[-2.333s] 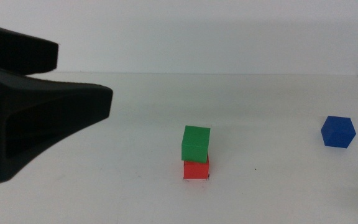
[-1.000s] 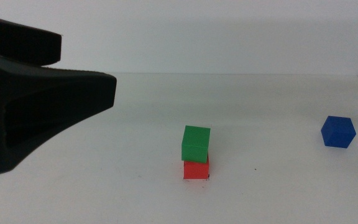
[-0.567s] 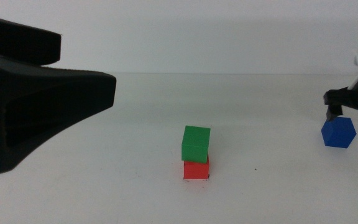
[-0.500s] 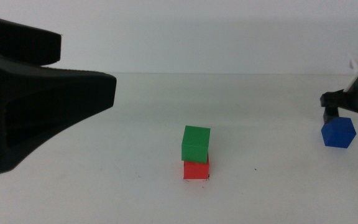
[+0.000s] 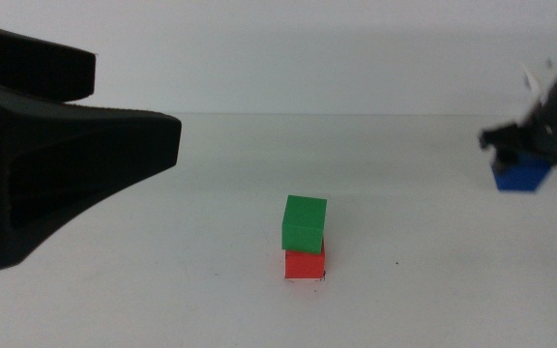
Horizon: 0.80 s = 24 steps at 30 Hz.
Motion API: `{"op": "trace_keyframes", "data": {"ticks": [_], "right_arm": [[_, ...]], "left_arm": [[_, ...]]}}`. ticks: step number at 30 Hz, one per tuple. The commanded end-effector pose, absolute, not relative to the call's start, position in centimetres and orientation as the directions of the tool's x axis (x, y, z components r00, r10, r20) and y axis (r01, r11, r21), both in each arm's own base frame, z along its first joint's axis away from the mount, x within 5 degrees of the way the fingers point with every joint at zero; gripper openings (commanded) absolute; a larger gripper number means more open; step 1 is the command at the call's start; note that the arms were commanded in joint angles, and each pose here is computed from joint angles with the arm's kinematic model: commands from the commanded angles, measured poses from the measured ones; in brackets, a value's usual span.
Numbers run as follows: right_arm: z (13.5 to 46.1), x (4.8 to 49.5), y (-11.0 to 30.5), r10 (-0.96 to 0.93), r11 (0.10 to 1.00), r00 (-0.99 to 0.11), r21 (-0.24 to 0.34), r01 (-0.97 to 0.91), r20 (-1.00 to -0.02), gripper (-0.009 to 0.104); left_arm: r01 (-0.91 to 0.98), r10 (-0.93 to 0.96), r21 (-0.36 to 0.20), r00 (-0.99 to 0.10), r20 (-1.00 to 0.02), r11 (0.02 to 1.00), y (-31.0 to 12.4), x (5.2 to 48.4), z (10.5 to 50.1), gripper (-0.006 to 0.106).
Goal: Stack red cubes first, then green, then blue cubes in a specific spot.
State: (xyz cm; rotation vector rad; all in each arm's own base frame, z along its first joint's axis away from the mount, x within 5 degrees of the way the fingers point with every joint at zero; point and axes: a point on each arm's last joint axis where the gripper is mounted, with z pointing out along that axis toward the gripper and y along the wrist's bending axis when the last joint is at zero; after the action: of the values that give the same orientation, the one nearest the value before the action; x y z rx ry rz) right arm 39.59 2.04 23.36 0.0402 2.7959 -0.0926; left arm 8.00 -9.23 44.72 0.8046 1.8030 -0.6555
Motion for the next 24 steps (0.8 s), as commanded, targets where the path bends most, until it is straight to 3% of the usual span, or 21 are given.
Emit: {"op": "trace_keyframes", "data": {"ticks": [1,5,10,11,16,24], "right_arm": [[28.5,37.0,5.6,-0.005,0.999,-0.909,-0.048,0.016,-0.416,-0.001],[33.2,31.9,13.5,0.029,0.997,-0.876,-0.045,0.058,-0.481,-0.001],[34.5,27.7,22.5,-0.046,0.999,-0.858,-0.042,-0.029,-0.511,-0.001],[34.3,27.5,24.8,-0.040,0.999,-0.859,-0.005,-0.043,-0.510,-0.001],[32.8,29.0,27.6,-0.003,0.998,-0.885,0.048,-0.029,-0.466,-0.001],[29.8,30.2,29.0,-0.002,1.000,-0.907,0.012,-0.008,-0.422,-0.001]], "left_arm": [[0.773,0.216,-0.065,-0.255,-0.943,0.631,-9.2,8.0,44.8,0.094],[0.773,0.213,-0.064,-0.253,-0.944,0.632,-9.2,8.0,44.8,0.094],[0.773,0.212,-0.067,-0.254,-0.943,0.631,-9.2,8.0,44.8,0.094],[0.773,0.211,-0.067,-0.253,-0.944,0.631,-9.2,8.0,44.8,0.094],[0.771,0.190,-0.065,-0.237,-0.953,0.634,-9.2,8.1,45.1,0.094],[0.769,0.189,-0.061,-0.232,-0.954,0.636,-9.2,8.1,45.1,0.094]]}}
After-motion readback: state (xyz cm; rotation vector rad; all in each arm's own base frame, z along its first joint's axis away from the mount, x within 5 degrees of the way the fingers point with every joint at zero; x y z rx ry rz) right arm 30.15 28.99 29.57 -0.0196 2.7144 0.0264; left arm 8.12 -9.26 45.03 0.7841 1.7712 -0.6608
